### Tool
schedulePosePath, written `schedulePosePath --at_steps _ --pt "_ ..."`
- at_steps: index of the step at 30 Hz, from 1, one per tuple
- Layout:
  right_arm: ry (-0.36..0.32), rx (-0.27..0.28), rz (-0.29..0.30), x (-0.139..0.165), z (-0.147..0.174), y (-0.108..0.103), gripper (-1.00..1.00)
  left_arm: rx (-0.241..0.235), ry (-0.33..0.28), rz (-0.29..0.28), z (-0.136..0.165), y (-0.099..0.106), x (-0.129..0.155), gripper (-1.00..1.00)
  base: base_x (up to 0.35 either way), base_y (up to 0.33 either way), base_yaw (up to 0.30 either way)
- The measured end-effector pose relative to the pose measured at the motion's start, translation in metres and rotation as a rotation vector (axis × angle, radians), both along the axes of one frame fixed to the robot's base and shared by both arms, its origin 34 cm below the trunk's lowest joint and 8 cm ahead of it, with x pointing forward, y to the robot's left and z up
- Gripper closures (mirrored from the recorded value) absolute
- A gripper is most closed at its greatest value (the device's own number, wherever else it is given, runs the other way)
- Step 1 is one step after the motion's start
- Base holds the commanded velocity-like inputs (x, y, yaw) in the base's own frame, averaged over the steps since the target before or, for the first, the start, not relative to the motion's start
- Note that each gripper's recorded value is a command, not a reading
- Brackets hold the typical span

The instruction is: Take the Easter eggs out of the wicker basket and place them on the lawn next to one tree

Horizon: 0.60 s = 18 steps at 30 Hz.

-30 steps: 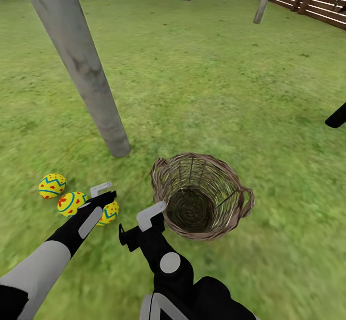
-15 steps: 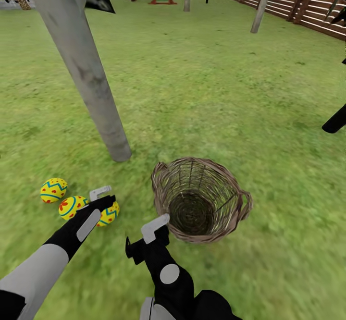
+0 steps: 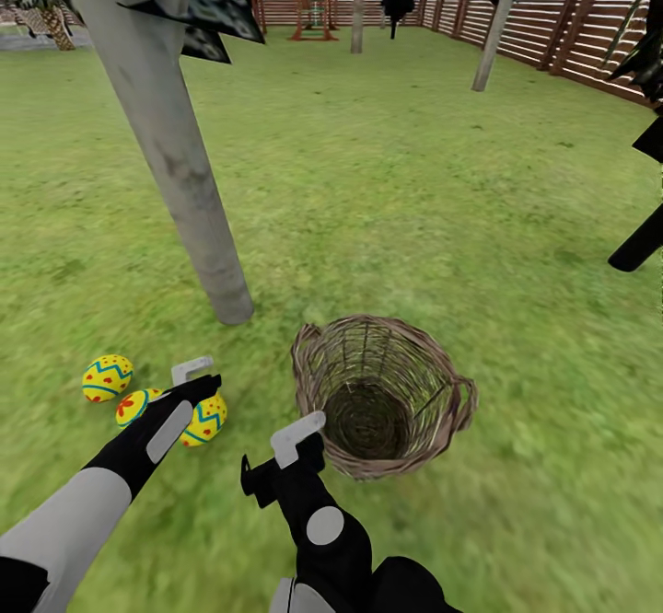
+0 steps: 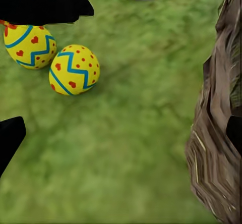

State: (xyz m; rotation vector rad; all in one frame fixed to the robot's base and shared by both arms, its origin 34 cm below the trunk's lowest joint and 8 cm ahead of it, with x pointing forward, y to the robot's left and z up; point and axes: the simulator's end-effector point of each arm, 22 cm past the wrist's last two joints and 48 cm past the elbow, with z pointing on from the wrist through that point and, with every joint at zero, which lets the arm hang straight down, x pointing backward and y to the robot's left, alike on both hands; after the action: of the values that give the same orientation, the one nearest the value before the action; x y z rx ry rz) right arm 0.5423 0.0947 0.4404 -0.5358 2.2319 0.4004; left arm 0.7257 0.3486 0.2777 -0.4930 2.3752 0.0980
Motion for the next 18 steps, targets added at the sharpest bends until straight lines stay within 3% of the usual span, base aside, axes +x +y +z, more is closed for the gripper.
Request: schedulePosePath --at_steps 18 --pt "-0.096 0.006 0.022 -0.003 0.044 0.007 -1.0 0.0 -0.073 0.0 0.049 0.0 0.014 -1.0 0.0 0.0 0.0"
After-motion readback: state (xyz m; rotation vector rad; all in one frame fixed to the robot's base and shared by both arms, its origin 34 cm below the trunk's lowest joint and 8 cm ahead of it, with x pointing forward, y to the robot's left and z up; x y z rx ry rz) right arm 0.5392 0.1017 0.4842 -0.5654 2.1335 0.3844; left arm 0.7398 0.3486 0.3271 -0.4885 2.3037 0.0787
